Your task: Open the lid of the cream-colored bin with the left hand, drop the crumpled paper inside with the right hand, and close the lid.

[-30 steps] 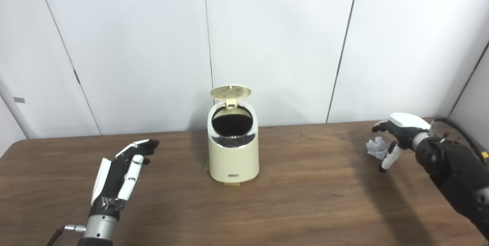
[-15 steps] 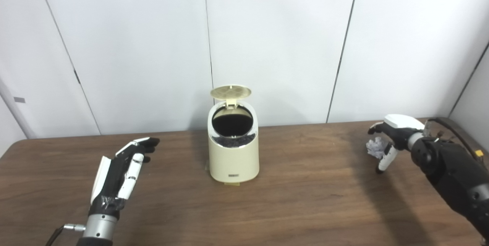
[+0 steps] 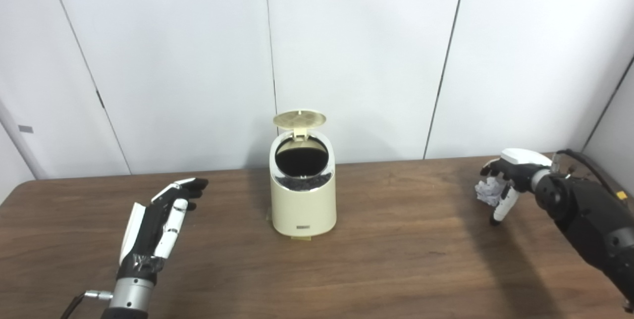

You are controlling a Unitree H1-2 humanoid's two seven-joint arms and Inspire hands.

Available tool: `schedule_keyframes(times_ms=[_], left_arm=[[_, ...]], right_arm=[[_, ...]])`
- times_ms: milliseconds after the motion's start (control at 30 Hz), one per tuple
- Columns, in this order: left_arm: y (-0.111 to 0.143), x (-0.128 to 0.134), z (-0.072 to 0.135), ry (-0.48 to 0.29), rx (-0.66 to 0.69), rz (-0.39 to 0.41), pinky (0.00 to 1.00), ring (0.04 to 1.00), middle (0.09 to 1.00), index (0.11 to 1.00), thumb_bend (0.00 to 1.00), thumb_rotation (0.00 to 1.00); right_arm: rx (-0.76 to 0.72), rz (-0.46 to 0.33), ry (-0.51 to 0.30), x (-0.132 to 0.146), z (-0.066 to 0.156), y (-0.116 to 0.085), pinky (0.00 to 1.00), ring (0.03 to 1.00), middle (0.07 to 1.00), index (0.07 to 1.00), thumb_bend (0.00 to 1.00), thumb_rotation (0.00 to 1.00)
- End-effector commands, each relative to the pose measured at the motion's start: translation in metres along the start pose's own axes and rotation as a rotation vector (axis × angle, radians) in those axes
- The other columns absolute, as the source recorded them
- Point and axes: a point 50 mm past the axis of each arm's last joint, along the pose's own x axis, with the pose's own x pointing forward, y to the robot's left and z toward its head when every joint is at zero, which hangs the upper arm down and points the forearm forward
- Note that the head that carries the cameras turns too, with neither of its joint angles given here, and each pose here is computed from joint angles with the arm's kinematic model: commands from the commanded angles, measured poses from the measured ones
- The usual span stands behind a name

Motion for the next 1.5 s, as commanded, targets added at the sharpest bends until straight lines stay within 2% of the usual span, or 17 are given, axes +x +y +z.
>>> schedule_keyframes(times_ms=[0,100,267,400,533,700,767,867,900,967,1000,1100,1200,1367,1467], left_arm=[[0.007,0.011,0.017,-0.077,0.005,0.023,0.69,0.757,0.768,0.761,0.28,1.00],[0.007,0.011,0.018,-0.077,0.010,0.025,0.69,0.755,0.766,0.759,0.27,1.00],[0.007,0.012,0.018,-0.081,0.016,0.027,0.68,0.749,0.758,0.752,0.28,1.00],[0.006,0.012,0.018,-0.085,0.016,0.026,0.68,0.751,0.760,0.752,0.28,1.00],[0.006,0.011,0.018,-0.081,0.007,0.028,0.68,0.749,0.760,0.753,0.27,1.00],[0.007,0.011,0.018,-0.082,0.020,0.027,0.68,0.752,0.762,0.756,0.27,1.00],[0.007,0.011,0.018,-0.082,0.014,0.029,0.69,0.755,0.764,0.757,0.28,1.00],[0.007,0.010,0.020,-0.083,0.012,0.029,0.69,0.754,0.764,0.757,0.28,1.00],[0.007,0.010,0.021,-0.083,0.012,0.028,0.69,0.757,0.767,0.760,0.28,1.00],[0.007,0.010,0.021,-0.082,0.013,0.028,0.69,0.758,0.767,0.760,0.28,1.00],[0.007,0.010,0.021,-0.083,0.014,0.027,0.69,0.758,0.766,0.759,0.28,1.00],[0.007,0.010,0.021,-0.086,0.012,0.026,0.69,0.758,0.767,0.760,0.28,1.00],[0.007,0.010,0.021,-0.085,0.013,0.028,0.69,0.756,0.764,0.755,0.28,1.00],[0.007,0.010,0.021,-0.090,0.022,0.024,0.68,0.752,0.762,0.754,0.27,1.00],[0.007,0.010,0.020,-0.088,0.021,0.025,0.68,0.752,0.761,0.754,0.27,1.00]], right_arm=[[0.004,-0.078,-0.005,0.002,0.000,-0.032,0.65,0.792,0.825,0.811,0.88,0.13],[0.007,-0.077,-0.005,0.005,-0.001,-0.032,0.64,0.778,0.812,0.809,0.88,0.13],[0.005,-0.083,-0.005,0.009,-0.002,-0.031,0.68,0.812,0.836,0.801,0.87,0.12],[0.008,-0.078,-0.006,0.012,-0.002,-0.031,0.66,0.783,0.813,0.802,0.86,0.11],[-0.018,-0.086,-0.009,0.016,-0.003,-0.031,0.72,0.819,0.824,0.790,0.86,0.10],[-0.039,-0.108,-0.024,0.014,0.001,-0.032,0.74,0.824,0.815,0.750,0.86,0.09],[-0.024,-0.127,-0.023,0.013,0.002,-0.031,0.69,0.786,0.795,0.718,0.85,0.04],[-0.057,-0.139,-0.014,0.013,0.003,-0.031,0.53,0.652,0.708,0.657,0.83,0.01],[-0.077,-0.147,-0.009,0.014,0.003,-0.031,0.45,0.537,0.514,0.541,0.61,0.00],[-0.088,-0.173,0.006,0.014,0.005,-0.030,0.43,0.509,0.472,0.517,0.56,0.00],[-0.087,-0.190,0.017,0.013,0.008,-0.030,0.38,0.454,0.436,0.506,0.54,0.00],[-0.088,-0.224,0.035,0.015,0.010,-0.027,0.30,0.382,0.407,0.503,0.53,0.00],[-0.096,-0.236,0.040,0.018,0.009,-0.026,0.24,0.329,0.471,0.489,0.53,0.00],[-0.114,-0.238,0.040,0.018,0.009,-0.027,0.21,0.306,0.477,0.488,0.53,0.00],[-0.124,-0.234,0.047,0.019,0.009,-0.029,0.23,0.323,0.479,0.488,0.53,0.00]])
